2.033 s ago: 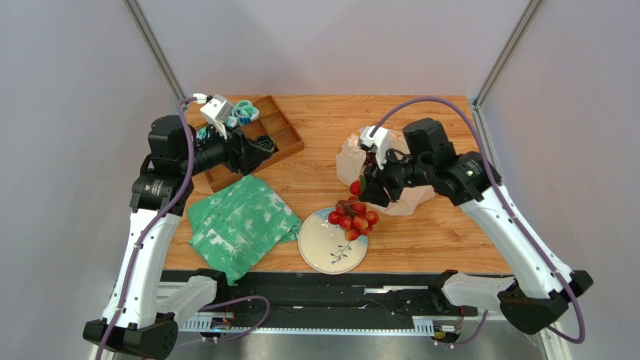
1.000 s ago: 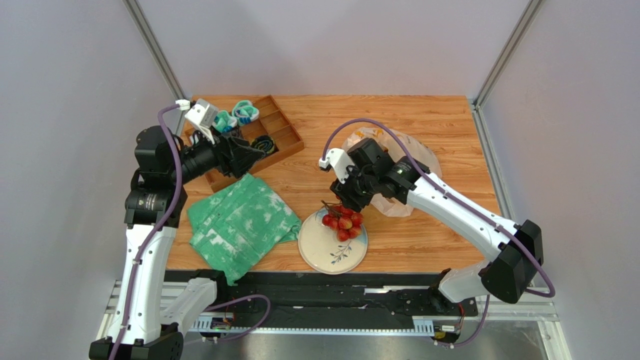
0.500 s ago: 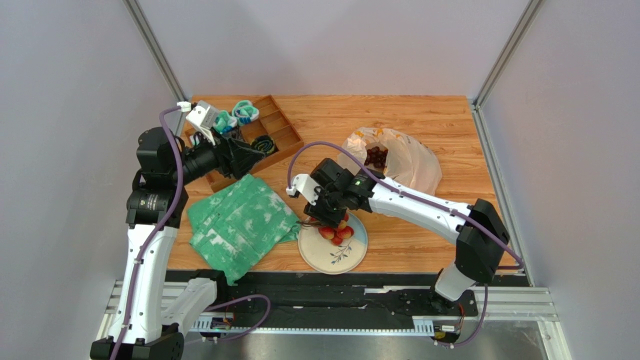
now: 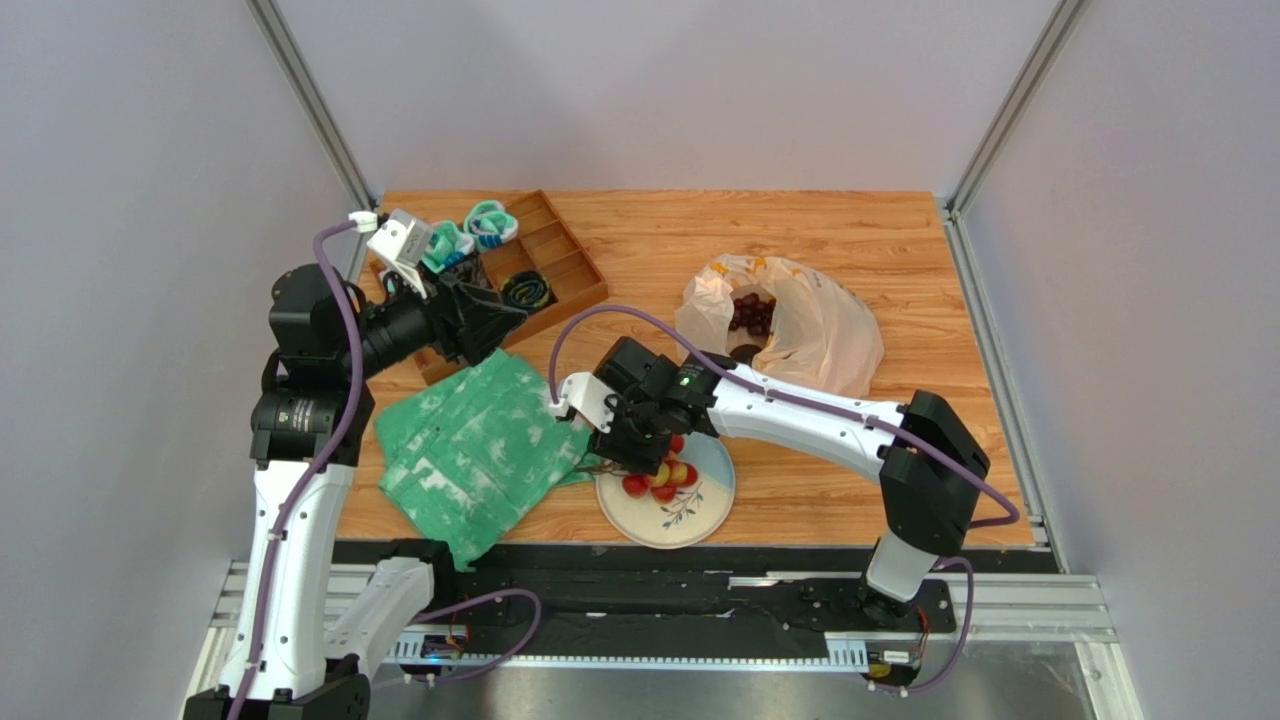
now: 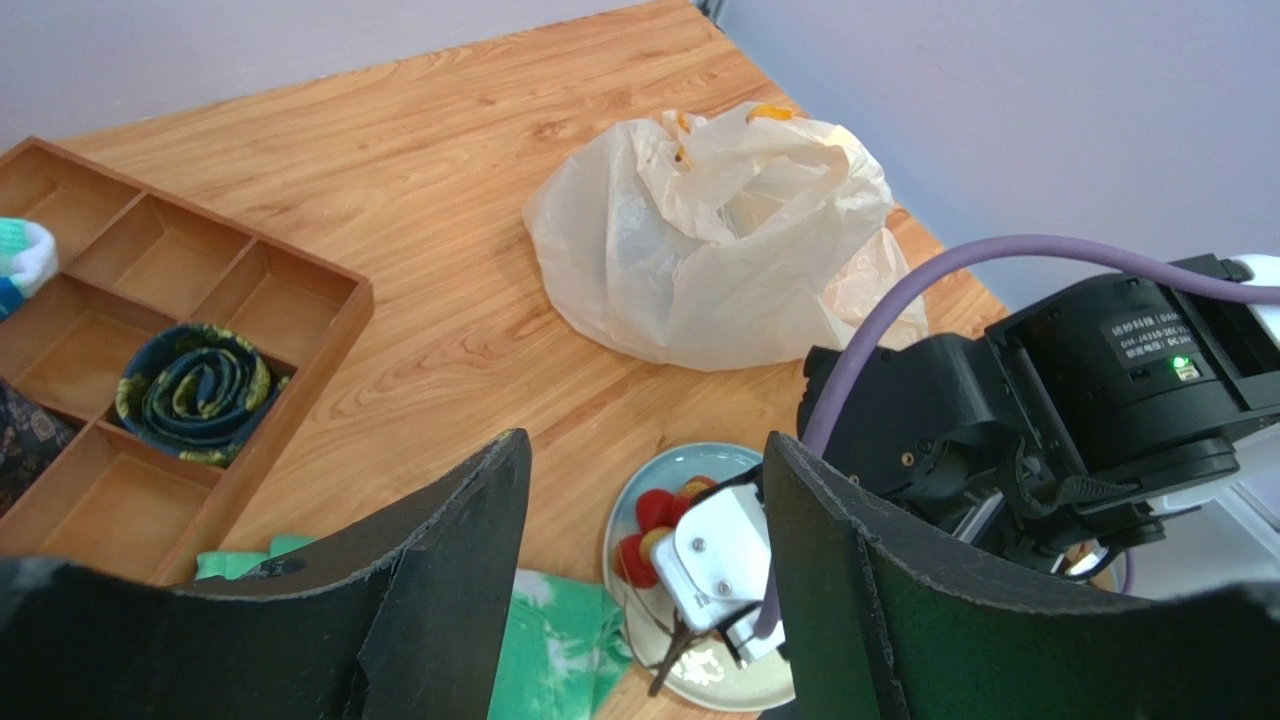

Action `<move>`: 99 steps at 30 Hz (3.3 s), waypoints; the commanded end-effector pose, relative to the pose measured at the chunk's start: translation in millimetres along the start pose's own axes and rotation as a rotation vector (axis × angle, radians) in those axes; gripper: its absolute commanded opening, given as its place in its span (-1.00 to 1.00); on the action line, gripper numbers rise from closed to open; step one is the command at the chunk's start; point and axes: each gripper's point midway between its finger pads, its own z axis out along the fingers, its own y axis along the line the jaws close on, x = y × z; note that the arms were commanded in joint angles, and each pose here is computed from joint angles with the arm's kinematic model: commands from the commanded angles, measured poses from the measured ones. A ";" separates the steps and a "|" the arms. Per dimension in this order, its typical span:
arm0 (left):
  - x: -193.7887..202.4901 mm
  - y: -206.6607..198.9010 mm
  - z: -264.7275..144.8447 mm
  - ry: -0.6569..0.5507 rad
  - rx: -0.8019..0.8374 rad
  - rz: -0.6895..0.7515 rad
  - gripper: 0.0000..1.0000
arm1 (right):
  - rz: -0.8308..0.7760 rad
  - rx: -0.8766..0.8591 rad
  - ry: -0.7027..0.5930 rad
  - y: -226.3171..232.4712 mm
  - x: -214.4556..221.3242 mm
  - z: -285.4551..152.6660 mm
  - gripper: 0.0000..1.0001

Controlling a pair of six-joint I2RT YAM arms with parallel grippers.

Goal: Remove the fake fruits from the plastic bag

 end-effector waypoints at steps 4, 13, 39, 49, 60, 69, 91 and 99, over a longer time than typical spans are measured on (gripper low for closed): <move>-4.8 -5.0 -0.4 -0.029 0.030 -0.003 0.34 | -0.041 -0.016 -0.020 16.9 -11.5 8.5 0.39; -3.7 -5.9 1.6 -0.022 0.046 -0.013 0.34 | -0.089 0.050 -0.062 12.5 -12.0 -35.8 0.68; 3.5 1.6 7.9 0.024 0.040 -0.037 0.33 | -0.182 -0.115 0.249 4.5 82.1 13.4 -0.99; 7.6 1.5 10.2 0.035 0.050 -0.072 0.33 | -0.181 0.012 0.208 -24.4 66.6 21.5 -0.92; 15.3 6.6 13.2 0.054 0.040 -0.073 0.41 | -0.179 0.118 0.171 -25.4 79.6 -46.0 -0.17; -9.0 -20.2 46.4 0.104 0.185 0.002 0.65 | -0.270 0.239 -0.080 -9.7 77.6 -155.6 0.34; 40.5 -77.6 220.0 0.339 0.428 0.111 0.90 | 0.253 0.496 -0.068 -164.1 131.0 -145.7 0.43; 34.5 -82.3 233.1 0.317 0.458 0.091 -0.23 | 0.259 0.555 0.096 -194.5 159.2 -129.5 -0.19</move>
